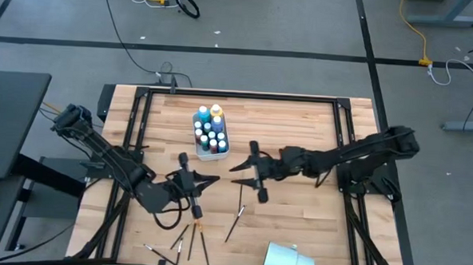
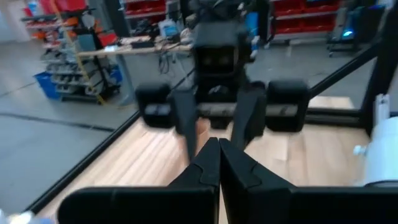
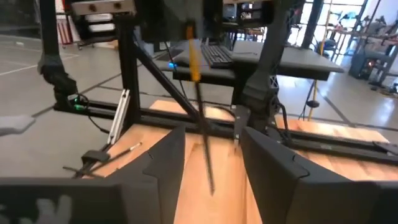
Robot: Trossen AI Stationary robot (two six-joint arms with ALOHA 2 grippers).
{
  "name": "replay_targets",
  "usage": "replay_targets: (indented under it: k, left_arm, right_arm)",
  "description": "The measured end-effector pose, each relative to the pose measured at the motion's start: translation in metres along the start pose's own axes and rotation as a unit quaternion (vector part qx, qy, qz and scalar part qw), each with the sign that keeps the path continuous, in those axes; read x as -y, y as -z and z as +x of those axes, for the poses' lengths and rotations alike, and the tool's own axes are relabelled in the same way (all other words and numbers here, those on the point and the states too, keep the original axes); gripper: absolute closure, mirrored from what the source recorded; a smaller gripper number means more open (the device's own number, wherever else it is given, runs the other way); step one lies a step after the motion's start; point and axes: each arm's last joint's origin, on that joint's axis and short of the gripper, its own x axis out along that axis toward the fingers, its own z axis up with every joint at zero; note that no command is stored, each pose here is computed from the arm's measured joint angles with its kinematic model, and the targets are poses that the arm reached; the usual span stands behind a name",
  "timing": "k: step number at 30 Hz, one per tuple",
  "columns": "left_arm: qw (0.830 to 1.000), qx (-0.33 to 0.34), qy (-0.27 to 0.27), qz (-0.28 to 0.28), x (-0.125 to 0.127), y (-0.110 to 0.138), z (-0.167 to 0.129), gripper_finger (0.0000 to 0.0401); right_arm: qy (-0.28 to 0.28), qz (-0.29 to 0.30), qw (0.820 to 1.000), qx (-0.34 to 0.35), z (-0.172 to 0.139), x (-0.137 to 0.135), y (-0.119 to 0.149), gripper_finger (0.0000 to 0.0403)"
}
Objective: Pick & Place Paint Supplies
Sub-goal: Put the gold paint brush into the orange cup
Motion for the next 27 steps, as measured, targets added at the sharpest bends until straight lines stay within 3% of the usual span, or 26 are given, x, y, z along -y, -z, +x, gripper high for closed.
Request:
replay_targets:
  k: [7,18,22,27]
  left_arm:
    - [1.0,0.003,0.004,-0.004,-0.004,-0.003,0.007,0.04]
    - [1.0,-0.002,0.002,-0.007,-0.013,-0.003,0.02,0.04]
    - [1.0,-0.005,0.005,-0.008,-0.016,-0.004,0.024,0.04]
    - [1.0,-0.007,0.016,-0.009,-0.017,-0.004,0.026,0.0398]
  right_arm:
    - [-0.032,0.0,0.999,-0.005,0.029,-0.001,0.005,0.023]
    - [-0.014,-0.003,1.0,0.019,0.032,0.001,0.0,0.0235]
    - [-0.013,-0.003,1.0,0.019,0.032,0.001,0.0,0.027]
    - [-0.013,-0.002,1.0,0.019,0.032,0.001,0.0,0.0366]
